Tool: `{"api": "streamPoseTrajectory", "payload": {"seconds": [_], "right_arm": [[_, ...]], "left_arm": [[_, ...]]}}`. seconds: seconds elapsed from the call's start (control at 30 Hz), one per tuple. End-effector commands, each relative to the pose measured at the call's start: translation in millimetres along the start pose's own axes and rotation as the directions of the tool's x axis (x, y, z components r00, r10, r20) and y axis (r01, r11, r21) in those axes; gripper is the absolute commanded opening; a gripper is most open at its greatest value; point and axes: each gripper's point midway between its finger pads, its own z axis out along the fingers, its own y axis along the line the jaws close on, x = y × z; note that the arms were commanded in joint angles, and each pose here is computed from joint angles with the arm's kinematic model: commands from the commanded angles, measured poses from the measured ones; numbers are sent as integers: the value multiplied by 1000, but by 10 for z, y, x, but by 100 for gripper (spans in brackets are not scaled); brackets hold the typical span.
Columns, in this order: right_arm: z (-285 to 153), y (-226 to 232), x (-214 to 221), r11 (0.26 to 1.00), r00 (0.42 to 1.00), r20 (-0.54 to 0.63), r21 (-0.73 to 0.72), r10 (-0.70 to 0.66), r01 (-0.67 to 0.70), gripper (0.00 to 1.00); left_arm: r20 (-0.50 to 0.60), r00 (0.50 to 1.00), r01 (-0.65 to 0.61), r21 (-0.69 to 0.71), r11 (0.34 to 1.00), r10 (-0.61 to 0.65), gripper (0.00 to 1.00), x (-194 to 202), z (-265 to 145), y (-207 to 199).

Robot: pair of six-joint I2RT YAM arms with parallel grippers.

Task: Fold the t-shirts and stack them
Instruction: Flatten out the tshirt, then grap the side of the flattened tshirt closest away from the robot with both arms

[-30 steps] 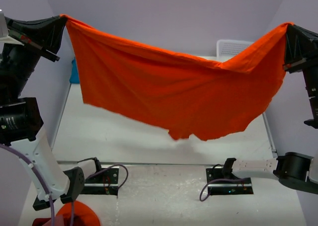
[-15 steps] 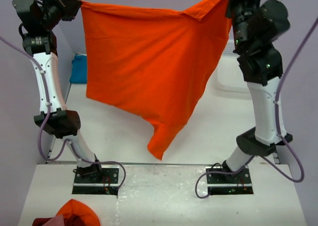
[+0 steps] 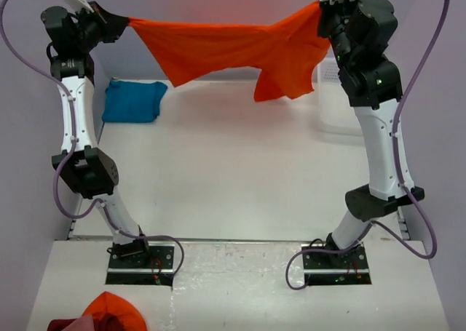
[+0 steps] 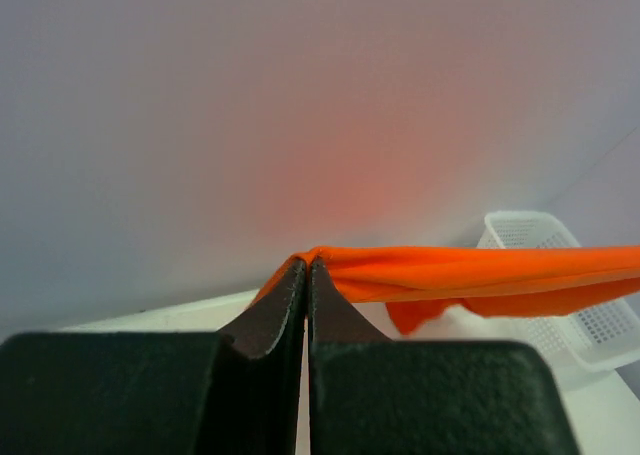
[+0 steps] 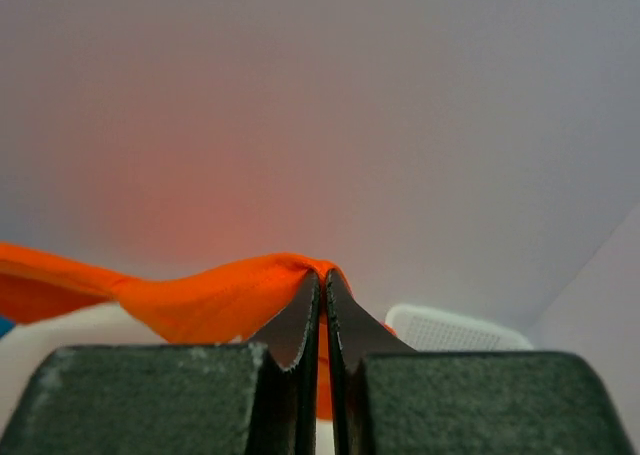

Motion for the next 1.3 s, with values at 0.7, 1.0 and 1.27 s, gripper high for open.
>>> {"api": "streamPoseTrajectory", "payload": {"seconds": [0.7, 1.0, 1.27], "right_arm": [[-3255, 882, 3655, 922, 474, -821, 153, 319, -355, 0], [-3591, 943, 3710, 919, 376, -865, 208, 333, -335, 0], [-3666, 933, 3774, 938, 368, -875, 229, 315, -260, 0]], "left_arm": [[-515, 731, 6, -651, 759, -448, 0, 3723, -2618, -64], [-514, 654, 115, -658, 745, -555, 0, 3610, -2625, -406], [-519, 593, 79, -724, 685, -616, 0, 3844, -2826, -310]]}}
